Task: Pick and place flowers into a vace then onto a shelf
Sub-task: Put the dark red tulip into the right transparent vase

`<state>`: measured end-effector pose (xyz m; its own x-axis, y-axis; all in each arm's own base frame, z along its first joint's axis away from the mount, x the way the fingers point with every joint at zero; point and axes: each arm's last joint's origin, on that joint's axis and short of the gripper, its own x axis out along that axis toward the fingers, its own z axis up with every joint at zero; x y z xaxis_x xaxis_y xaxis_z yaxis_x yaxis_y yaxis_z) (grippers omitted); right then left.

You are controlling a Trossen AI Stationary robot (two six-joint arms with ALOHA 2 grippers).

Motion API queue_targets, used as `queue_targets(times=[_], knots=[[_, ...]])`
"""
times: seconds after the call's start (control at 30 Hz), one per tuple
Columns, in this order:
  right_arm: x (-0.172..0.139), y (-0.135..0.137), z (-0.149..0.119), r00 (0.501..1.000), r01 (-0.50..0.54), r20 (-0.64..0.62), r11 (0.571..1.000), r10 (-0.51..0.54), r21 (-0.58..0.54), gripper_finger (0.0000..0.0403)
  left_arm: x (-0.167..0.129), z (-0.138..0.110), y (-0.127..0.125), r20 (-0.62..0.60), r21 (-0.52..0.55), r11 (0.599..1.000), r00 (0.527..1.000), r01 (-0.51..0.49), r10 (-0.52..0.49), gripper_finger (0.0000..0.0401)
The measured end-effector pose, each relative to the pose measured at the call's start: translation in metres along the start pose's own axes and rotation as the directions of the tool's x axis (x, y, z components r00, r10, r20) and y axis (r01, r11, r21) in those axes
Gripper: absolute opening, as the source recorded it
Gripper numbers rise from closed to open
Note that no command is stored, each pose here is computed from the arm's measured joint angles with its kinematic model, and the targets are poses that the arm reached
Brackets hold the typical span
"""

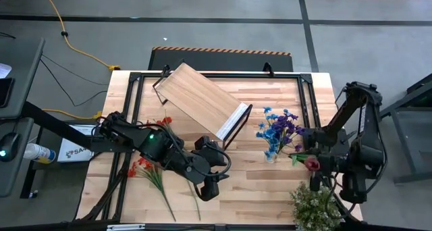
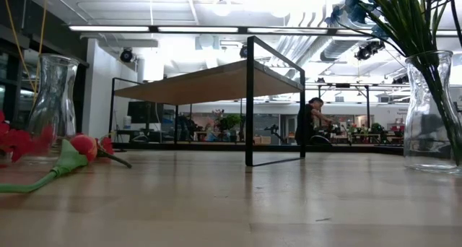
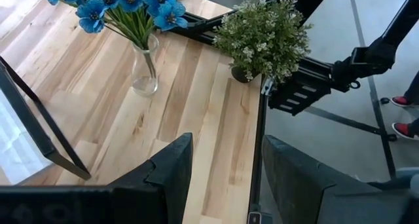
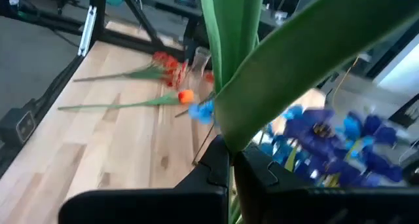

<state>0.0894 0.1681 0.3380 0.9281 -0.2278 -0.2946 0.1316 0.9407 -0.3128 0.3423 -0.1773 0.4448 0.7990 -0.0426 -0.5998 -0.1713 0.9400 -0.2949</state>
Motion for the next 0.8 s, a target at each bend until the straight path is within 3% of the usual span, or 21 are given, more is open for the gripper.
queue_targets(times=[0.43, 0.8], knots=[[0.004, 0.002, -0.002, 0.999, 0.001, -0.037, 1.000, 0.000, 0.021, 0.0000, 0.000, 0.000, 0.000, 0.002, 0.000, 1.000, 1.000, -0.002, 0.002, 0.0218], [0.028, 0.015, -0.037, 0.996, 0.061, -0.066, 0.998, -0.060, 0.014, 0.0000, 0.000, 0.000, 0.000, 0.004, -0.003, 1.000, 1.000, -0.004, 0.004, 0.0218]])
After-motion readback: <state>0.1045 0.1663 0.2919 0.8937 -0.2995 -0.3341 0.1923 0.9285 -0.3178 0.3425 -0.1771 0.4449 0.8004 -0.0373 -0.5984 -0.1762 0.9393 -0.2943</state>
